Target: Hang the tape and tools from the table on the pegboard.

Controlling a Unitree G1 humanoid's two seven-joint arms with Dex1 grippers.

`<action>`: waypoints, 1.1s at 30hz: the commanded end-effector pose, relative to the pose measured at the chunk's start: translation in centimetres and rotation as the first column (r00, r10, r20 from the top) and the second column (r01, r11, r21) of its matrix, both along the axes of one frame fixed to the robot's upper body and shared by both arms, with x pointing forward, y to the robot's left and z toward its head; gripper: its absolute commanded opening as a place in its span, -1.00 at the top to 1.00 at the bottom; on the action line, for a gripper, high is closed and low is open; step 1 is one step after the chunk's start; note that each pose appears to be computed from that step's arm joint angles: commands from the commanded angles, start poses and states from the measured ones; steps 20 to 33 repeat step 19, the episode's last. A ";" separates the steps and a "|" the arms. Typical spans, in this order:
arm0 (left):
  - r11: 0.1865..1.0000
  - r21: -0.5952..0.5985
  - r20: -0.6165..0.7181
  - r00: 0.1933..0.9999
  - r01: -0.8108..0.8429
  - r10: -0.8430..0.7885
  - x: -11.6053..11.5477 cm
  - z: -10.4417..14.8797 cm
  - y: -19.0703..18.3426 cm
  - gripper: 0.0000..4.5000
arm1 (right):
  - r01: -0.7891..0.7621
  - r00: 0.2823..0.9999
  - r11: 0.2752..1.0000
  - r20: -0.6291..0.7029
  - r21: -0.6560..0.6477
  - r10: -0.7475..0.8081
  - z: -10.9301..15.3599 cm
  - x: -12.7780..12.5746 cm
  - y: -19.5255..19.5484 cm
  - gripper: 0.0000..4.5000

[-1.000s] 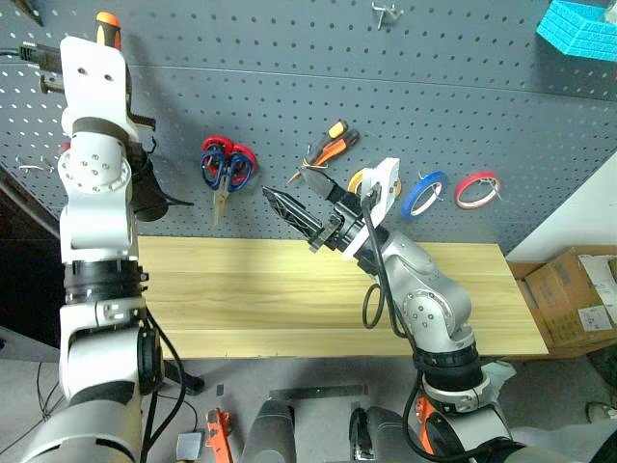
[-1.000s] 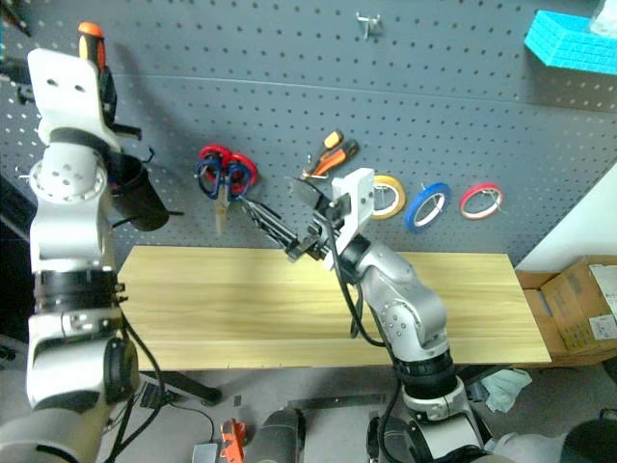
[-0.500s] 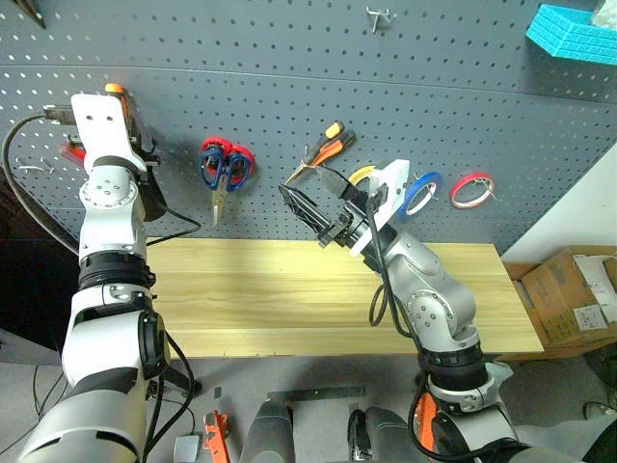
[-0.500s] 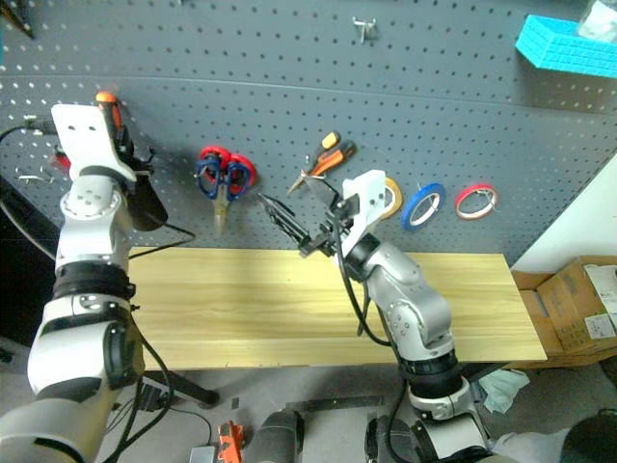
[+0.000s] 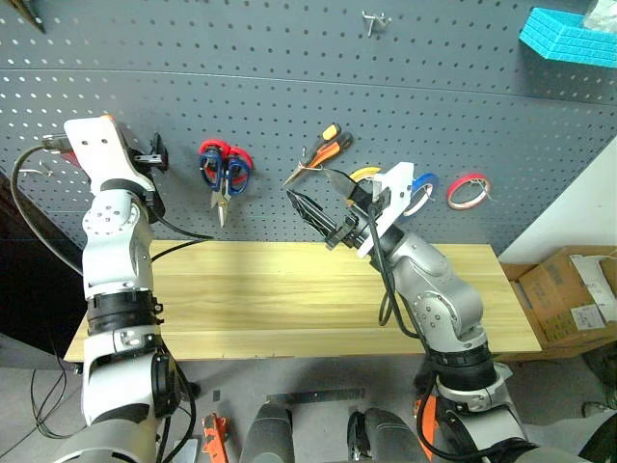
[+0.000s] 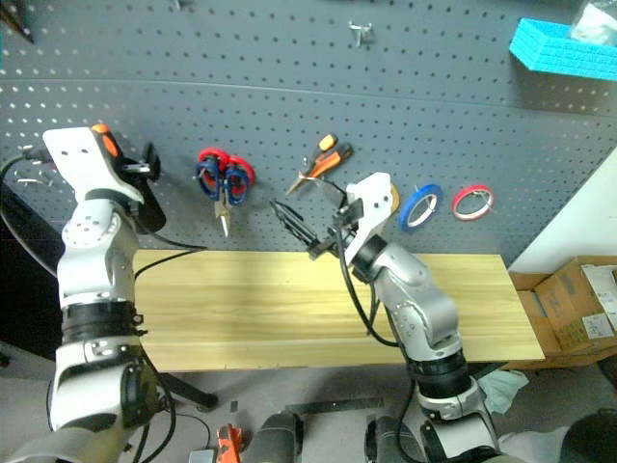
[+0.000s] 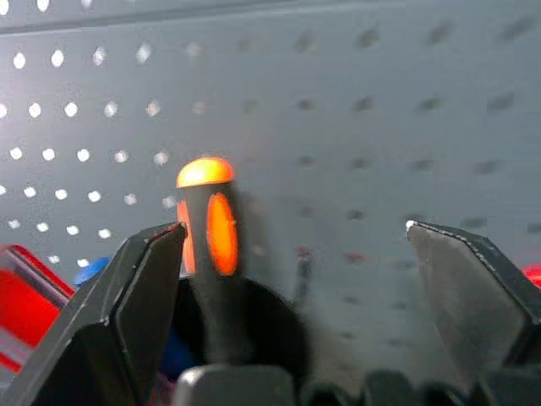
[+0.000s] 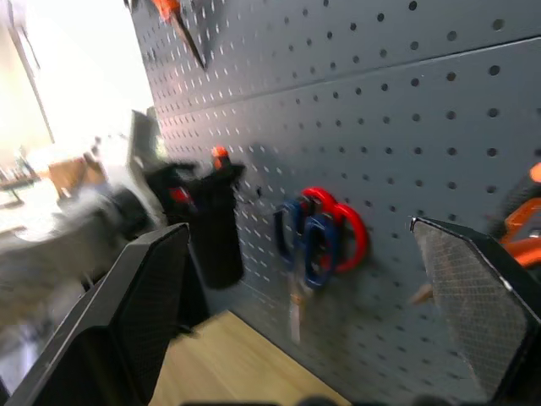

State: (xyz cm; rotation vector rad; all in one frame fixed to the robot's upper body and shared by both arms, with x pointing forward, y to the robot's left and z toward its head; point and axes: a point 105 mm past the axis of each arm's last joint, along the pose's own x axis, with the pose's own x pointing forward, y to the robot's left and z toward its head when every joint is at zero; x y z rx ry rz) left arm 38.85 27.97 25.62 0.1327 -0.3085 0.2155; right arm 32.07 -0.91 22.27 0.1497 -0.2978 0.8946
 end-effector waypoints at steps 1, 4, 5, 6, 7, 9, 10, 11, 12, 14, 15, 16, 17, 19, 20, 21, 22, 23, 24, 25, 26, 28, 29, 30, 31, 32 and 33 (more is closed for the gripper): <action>0.982 0.088 0.030 0.985 0.167 -0.170 -2.1 1.1 -5.5 -0.99 | 0.057 0.993 0.998 0.109 -0.010 -0.055 1.4 -1.1 -1.3 -1.00; 0.976 0.040 -0.072 0.974 0.216 -0.213 -3.5 -2.6 -7.3 -0.99 | 0.156 0.982 0.982 0.122 -0.109 -0.143 -0.7 -1.1 -2.9 -1.00; 0.973 0.027 -0.110 0.968 0.230 -0.226 -4.0 -4.0 -7.9 -0.99 | 0.194 0.977 0.970 0.113 -0.144 -0.179 -1.8 -1.0 -3.7 -1.00; 0.971 0.012 -0.165 0.958 0.240 -0.234 -4.5 -6.2 -8.4 -0.99 | 0.263 0.964 0.947 0.077 -0.183 -0.253 -3.5 -0.7 -5.0 -1.00; 0.971 -0.013 -0.213 0.948 0.238 -0.235 -5.0 -8.1 -8.6 -0.99 | 0.326 0.944 0.919 0.033 -0.219 -0.327 -5.2 -0.4 -6.3 -1.00; 0.974 -0.082 -0.308 0.924 0.213 -0.228 -5.7 -11.8 -8.4 -0.99 | 0.455 0.864 0.838 -0.080 -0.302 -0.498 -9.0 0.1 -9.4 -1.00; 0.974 -0.098 -0.329 0.917 0.203 -0.224 -5.9 -12.7 -8.3 -0.99 | 0.485 0.834 0.812 -0.107 -0.324 -0.541 -10.0 0.1 -10.2 -1.00; 0.976 -0.117 -0.354 0.910 0.186 -0.216 -6.0 -13.8 -8.0 -0.99 | 0.526 0.791 0.780 -0.142 -0.339 -0.595 -11.0 0.1 -11.3 -1.00; 0.976 -0.140 -0.383 0.900 0.167 -0.209 -6.1 -15.1 -7.7 -0.99 | 0.560 0.747 0.750 -0.179 -0.351 -0.641 -12.0 0.2 -12.3 -1.00; 0.974 -0.168 -0.456 0.865 0.150 -0.211 -6.3 -17.8 -6.9 -0.99 | 0.606 0.638 0.668 -0.238 -0.431 -0.732 -14.6 0.2 -14.3 -1.00; 0.975 -0.173 -0.473 0.857 0.138 -0.205 -6.3 -18.5 -6.4 -0.99 | 0.617 0.603 0.643 -0.252 -0.453 -0.756 -15.3 0.2 -15.0 -1.00; 0.974 -0.188 -0.484 0.852 0.123 -0.201 -6.3 -19.1 -5.9 -0.99 | 0.622 0.586 0.630 -0.258 -0.465 -0.768 -15.8 0.1 -15.6 -1.00; 0.974 -0.202 -0.492 0.849 0.107 -0.195 -6.3 -19.6 -5.3 -0.99 | 0.626 0.570 0.610 -0.249 -0.486 -0.783 -16.4 0.0 -16.3 -1.00; 0.970 -0.222 -0.502 0.842 0.097 -0.199 -6.1 -20.3 -4.6 -0.99 | 0.646 0.516 0.579 -0.274 -0.498 -0.811 -17.5 -0.5 -17.8 -1.00; 0.970 -0.222 -0.502 0.842 0.097 -0.199 -6.1 -20.3 -4.6 -0.99 | 0.646 0.516 0.579 -0.274 -0.498 -0.811 -17.5 -0.5 -17.8 -1.00; 0.970 -0.222 -0.502 0.842 0.097 -0.199 -6.1 -20.3 -4.6 -0.99 | 0.646 0.516 0.579 -0.274 -0.498 -0.811 -17.5 -0.5 -17.8 -1.00; 0.970 -0.222 -0.502 0.842 0.097 -0.199 -6.1 -20.3 -4.6 -0.99 | 0.646 0.516 0.579 -0.274 -0.498 -0.811 -17.5 -0.5 -17.8 -1.00; 0.970 -0.222 -0.502 0.842 0.097 -0.199 -6.1 -20.3 -4.6 -0.99 | 0.646 0.516 0.579 -0.274 -0.498 -0.811 -17.5 -0.5 -17.8 -1.00; 0.970 -0.222 -0.502 0.842 0.097 -0.199 -6.1 -20.3 -4.6 -0.99 | 0.646 0.516 0.579 -0.274 -0.498 -0.811 -17.5 -0.5 -17.8 -1.00; 0.970 -0.222 -0.502 0.842 0.097 -0.199 -6.1 -20.3 -4.6 -0.99 | 0.646 0.516 0.579 -0.274 -0.498 -0.811 -17.5 -0.5 -17.8 -1.00; 0.970 -0.222 -0.502 0.842 0.097 -0.199 -6.1 -20.3 -4.6 -0.99 | 0.646 0.516 0.579 -0.274 -0.498 -0.811 -17.5 -0.5 -17.8 -1.00; 0.970 -0.222 -0.502 0.842 0.097 -0.199 -6.1 -20.3 -4.6 -0.99 | 0.646 0.516 0.579 -0.274 -0.498 -0.811 -17.5 -0.5 -17.8 -1.00; 0.970 -0.222 -0.502 0.842 0.097 -0.199 -6.1 -20.3 -4.6 -0.99 | 0.646 0.516 0.579 -0.274 -0.498 -0.811 -17.5 -0.5 -17.8 -1.00; 0.970 -0.222 -0.502 0.842 0.097 -0.199 -6.1 -20.3 -4.6 -0.99 | 0.646 0.516 0.579 -0.274 -0.498 -0.811 -17.5 -0.5 -17.8 -1.00; 0.970 -0.222 -0.502 0.842 0.097 -0.199 -6.1 -20.3 -4.6 -0.99 | 0.646 0.516 0.579 -0.274 -0.498 -0.811 -17.5 -0.5 -17.8 -1.00; 0.970 -0.222 -0.502 0.842 0.097 -0.199 -6.1 -20.3 -4.6 -0.99 | 0.646 0.516 0.579 -0.274 -0.498 -0.811 -17.5 -0.5 -17.8 -1.00; 0.970 -0.222 -0.502 0.842 0.097 -0.199 -6.1 -20.3 -4.6 -0.99 | 0.646 0.516 0.579 -0.274 -0.498 -0.811 -17.5 -0.5 -17.8 -1.00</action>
